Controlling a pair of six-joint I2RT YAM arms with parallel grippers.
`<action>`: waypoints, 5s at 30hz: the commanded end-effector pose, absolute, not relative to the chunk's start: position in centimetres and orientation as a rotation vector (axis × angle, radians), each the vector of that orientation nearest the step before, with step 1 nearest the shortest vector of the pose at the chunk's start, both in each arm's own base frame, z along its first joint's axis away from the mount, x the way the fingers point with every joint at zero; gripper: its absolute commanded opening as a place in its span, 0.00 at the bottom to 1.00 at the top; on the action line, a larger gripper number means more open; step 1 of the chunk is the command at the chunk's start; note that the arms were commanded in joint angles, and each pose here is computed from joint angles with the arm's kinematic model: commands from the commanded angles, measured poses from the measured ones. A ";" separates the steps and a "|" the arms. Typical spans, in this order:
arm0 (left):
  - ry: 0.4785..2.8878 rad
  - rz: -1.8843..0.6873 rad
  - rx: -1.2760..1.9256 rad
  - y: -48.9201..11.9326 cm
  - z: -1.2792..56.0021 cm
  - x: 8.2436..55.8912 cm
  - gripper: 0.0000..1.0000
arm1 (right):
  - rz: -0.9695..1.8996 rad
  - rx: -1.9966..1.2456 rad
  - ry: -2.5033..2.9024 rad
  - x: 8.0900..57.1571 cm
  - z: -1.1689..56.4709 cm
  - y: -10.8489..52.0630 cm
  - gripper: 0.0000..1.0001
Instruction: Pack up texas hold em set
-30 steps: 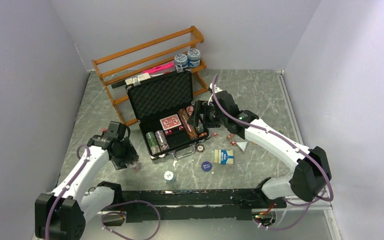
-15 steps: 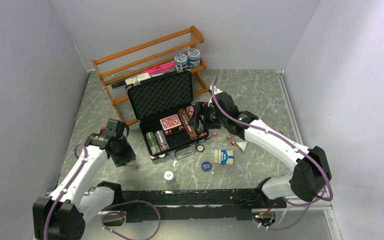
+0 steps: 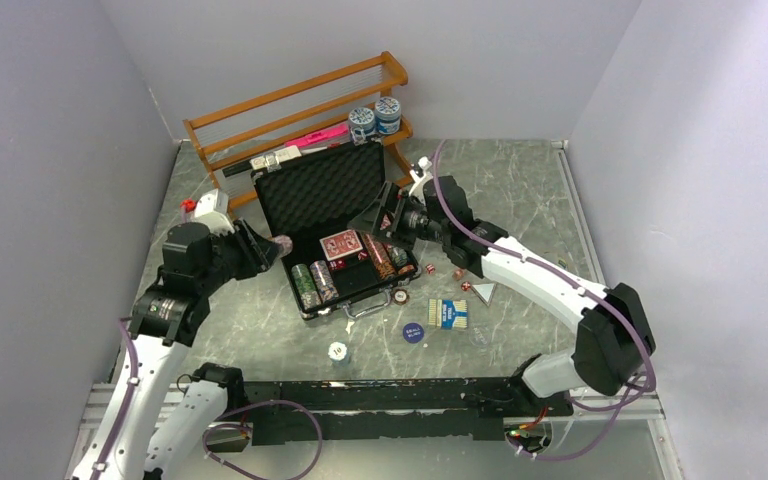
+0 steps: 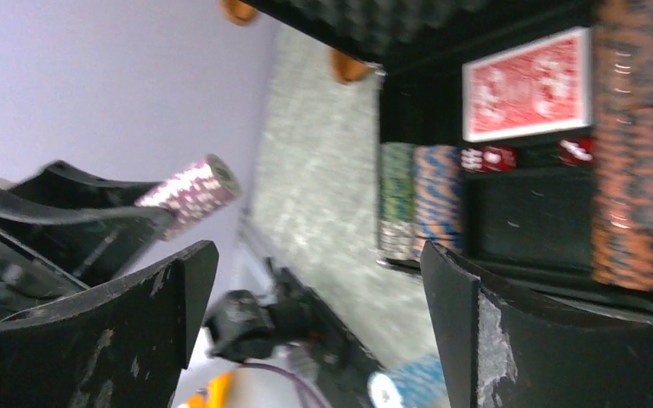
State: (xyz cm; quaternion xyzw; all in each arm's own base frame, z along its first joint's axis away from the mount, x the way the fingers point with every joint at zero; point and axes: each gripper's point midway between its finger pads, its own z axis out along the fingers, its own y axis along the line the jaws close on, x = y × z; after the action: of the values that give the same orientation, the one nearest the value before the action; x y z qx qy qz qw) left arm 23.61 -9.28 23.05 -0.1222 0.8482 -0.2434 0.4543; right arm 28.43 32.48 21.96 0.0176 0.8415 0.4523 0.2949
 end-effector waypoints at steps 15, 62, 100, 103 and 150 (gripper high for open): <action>1.280 -0.996 0.115 -14.5 40.3 23.0 0.05 | 2.017 0.337 1.793 26.2 36.2 43.1 0.99; 1.190 -0.982 -0.040 -12.8 38.6 24.9 0.05 | 1.899 0.429 1.890 26.6 37.8 46.3 0.70; 1.653 -0.249 -0.725 0.6 30.2 21.9 0.85 | 0.987 -0.201 2.275 30.2 23.4 46.1 0.14; 1.701 -0.253 -0.778 0.4 28.5 21.9 0.85 | 1.001 -0.210 2.288 30.4 21.7 47.0 0.14; 1.803 -0.394 -0.612 -3.4 26.1 23.9 0.82 | 0.608 -0.438 2.604 31.0 6.7 49.7 0.20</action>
State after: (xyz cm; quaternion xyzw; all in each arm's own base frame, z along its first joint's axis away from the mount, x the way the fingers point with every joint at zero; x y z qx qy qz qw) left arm 23.95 -4.00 25.57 -0.2545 0.7748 -0.1771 0.5509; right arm 33.19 49.90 7.45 -0.1277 0.9292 0.2355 0.2545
